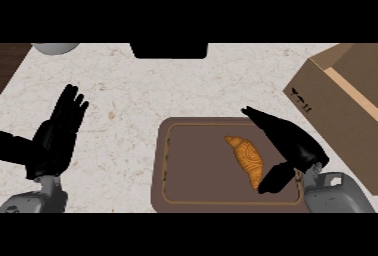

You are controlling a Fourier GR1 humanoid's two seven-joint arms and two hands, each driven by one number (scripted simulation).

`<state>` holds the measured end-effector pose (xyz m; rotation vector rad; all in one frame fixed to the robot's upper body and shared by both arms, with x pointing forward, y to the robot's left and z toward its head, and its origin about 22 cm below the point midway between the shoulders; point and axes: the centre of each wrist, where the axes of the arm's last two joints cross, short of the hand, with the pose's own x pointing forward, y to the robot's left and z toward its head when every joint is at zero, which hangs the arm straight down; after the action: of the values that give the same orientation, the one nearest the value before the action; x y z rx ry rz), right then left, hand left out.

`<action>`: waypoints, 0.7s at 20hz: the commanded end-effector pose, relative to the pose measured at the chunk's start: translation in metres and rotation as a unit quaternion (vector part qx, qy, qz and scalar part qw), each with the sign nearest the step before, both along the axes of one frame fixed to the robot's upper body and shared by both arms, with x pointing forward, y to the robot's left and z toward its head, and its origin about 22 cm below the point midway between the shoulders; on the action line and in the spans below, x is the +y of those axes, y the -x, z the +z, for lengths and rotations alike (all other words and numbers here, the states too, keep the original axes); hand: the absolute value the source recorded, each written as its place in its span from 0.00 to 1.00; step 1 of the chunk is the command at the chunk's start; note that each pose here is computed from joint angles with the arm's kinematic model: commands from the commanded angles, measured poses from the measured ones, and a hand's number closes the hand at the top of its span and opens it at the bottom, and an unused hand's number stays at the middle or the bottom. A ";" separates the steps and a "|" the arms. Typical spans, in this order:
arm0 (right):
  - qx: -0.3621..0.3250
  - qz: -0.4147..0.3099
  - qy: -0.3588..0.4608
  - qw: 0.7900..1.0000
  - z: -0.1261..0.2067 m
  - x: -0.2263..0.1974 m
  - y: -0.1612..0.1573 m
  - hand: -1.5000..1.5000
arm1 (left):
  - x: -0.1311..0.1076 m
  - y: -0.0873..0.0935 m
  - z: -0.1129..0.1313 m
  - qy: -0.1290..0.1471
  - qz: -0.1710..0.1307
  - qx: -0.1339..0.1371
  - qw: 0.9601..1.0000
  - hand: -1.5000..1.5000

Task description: Pick the croissant from the tray and place it in the cardboard box

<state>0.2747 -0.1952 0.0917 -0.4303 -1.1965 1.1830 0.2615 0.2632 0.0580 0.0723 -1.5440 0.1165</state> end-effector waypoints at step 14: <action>0.009 -0.005 0.004 1.000 -0.033 -0.004 -0.013 0.00 | -0.002 0.001 0.004 0.002 -0.003 -0.004 1.000 0.50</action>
<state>0.2872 -0.1895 0.0704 -0.4437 -1.1676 1.1947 0.2615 0.2630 0.0571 0.0713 -1.5444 0.1160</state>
